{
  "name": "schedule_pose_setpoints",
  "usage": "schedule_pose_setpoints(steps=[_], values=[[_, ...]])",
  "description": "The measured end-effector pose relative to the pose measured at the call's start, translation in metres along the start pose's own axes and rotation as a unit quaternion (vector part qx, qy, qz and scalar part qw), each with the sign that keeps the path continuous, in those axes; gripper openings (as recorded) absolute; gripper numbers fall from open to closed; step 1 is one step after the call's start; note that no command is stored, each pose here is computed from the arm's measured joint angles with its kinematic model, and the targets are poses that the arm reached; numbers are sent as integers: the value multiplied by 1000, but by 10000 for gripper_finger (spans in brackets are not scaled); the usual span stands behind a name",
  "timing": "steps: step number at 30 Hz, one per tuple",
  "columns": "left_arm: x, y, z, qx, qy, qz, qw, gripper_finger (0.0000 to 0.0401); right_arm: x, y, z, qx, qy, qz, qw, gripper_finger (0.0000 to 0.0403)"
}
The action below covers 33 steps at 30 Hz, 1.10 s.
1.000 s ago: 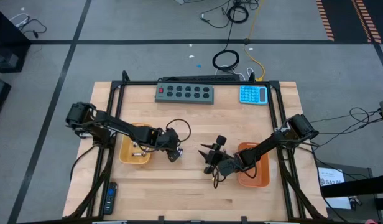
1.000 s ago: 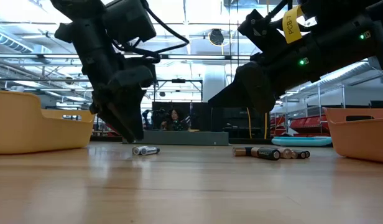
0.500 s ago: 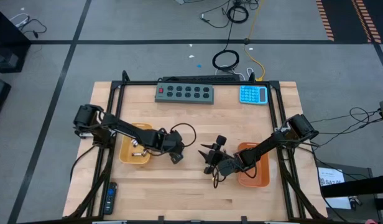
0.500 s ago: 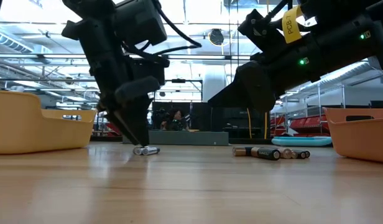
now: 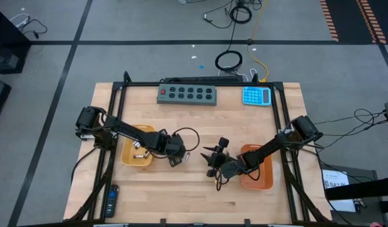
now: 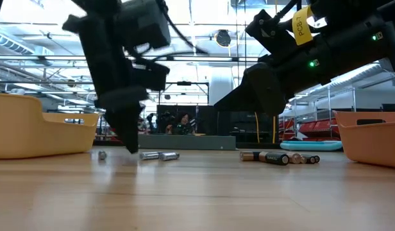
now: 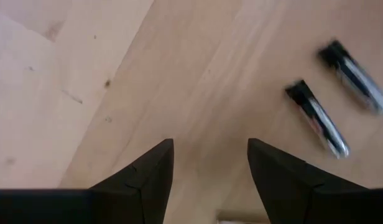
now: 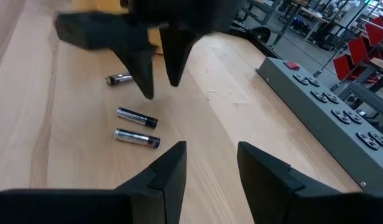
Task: Sort batteries
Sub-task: Put the silver battery into the yellow bin
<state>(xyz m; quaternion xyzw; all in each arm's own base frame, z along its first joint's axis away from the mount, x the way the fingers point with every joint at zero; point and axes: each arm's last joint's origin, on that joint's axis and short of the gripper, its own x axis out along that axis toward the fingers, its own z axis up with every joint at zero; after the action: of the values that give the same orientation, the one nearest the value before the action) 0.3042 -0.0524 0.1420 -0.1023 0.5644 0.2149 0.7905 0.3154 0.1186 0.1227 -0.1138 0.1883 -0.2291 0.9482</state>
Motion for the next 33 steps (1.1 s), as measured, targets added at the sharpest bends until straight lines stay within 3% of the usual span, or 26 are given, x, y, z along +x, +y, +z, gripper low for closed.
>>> schedule_pose_setpoints(steps=[3, 7, 10, 16, 24, 33], values=[[-15, -8, 4, 60, -5, -4, 998, 214, 0, 0, 0, -1, 1, -1, 1000, 134], [-35, -16, -7, 172, 64, -51, 982, 214, 0, 0, 0, 2, 1, 1, 1000, 134], [-43, -27, -25, 282, 99, -75, 951, 214, 0, 0, 0, 4, 0, 3, 1000, 134], [-44, -46, -45, 445, 84, -70, 889, 214, 0, 1, 2, 14, -5, 15, 1000, 134], [-34, -49, -50, 494, 98, -47, 863, 208, 0, 1, 3, 21, -12, 16, 1000, 134], [-18, -49, -58, 555, 149, -39, 818, 130, 0, 1, 3, 17, -11, 15, 1000, 134]])
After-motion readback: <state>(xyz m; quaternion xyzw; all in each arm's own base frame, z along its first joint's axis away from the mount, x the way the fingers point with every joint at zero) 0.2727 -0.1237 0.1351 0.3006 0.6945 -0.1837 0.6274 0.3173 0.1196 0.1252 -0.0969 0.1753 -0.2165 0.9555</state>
